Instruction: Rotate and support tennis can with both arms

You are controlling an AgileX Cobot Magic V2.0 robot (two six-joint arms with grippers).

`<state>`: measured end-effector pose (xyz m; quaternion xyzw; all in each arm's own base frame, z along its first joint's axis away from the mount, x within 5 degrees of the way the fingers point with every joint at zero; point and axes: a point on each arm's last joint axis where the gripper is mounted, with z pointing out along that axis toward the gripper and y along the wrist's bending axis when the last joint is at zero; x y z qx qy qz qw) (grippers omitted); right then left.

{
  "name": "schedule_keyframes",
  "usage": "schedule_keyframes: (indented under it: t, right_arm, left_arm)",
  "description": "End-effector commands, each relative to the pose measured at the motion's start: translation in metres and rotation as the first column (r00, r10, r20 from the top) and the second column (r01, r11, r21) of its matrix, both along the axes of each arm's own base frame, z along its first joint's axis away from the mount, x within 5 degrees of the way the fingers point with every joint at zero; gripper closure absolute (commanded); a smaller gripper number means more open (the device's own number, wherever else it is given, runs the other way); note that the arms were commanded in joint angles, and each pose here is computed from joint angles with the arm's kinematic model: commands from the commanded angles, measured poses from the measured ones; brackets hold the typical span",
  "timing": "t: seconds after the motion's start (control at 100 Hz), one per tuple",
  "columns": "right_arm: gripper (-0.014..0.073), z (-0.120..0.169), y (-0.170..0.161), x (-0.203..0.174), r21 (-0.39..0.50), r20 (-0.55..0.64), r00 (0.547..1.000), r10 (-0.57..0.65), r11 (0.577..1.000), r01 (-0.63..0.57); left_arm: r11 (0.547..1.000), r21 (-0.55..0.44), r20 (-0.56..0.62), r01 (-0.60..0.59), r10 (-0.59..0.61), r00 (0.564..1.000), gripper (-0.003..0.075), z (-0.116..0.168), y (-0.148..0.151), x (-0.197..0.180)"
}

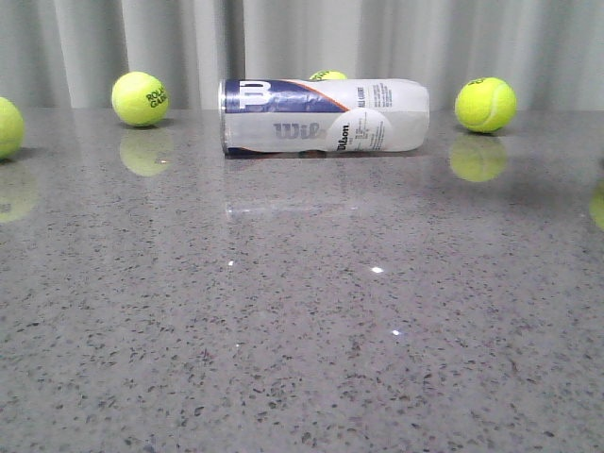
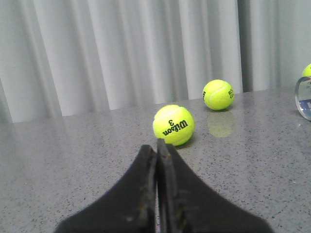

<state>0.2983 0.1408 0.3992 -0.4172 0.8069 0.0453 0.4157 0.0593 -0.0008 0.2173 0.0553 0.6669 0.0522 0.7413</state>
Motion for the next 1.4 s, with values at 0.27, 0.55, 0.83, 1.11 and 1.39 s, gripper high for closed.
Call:
schedule_keyframes:
  t: [0.27, 0.55, 0.83, 1.11, 1.39]
  right_arm:
    - [-0.0052, 0.045, -0.039, -0.013, 0.196, 0.077, 0.975, -0.21, 0.962, 0.192]
    - [-0.005, 0.066, -0.077, -0.039, 0.309, 0.087, 0.925, -0.371, 0.892, 0.329]
    - [-0.005, 0.054, -0.12, -0.094, 0.444, 0.144, 0.814, -0.563, 0.772, 0.455]
    - [-0.005, 0.012, -0.135, -0.166, 0.559, 0.251, 0.713, -0.655, 0.699, 0.446]
    - [-0.005, -0.046, -0.136, -0.218, 0.602, 0.312, 0.675, -0.669, 0.689, 0.405]
  left_arm:
    - [1.0, -0.018, 0.017, 0.003, -0.002, 1.0, 0.0741, -0.01, 0.0, 0.002]
    - [1.0, -0.018, 0.017, 0.003, -0.002, 1.0, 0.0741, -0.01, 0.0, 0.002]
    - [1.0, -0.018, 0.017, 0.003, -0.002, 1.0, 0.0741, -0.01, 0.0, 0.002]
    - [1.0, -0.018, 0.017, 0.003, -0.002, 1.0, 0.0741, -0.01, 0.0, 0.002]
    - [1.0, -0.018, 0.017, 0.003, -0.002, 1.0, 0.0741, -0.01, 0.0, 0.002]
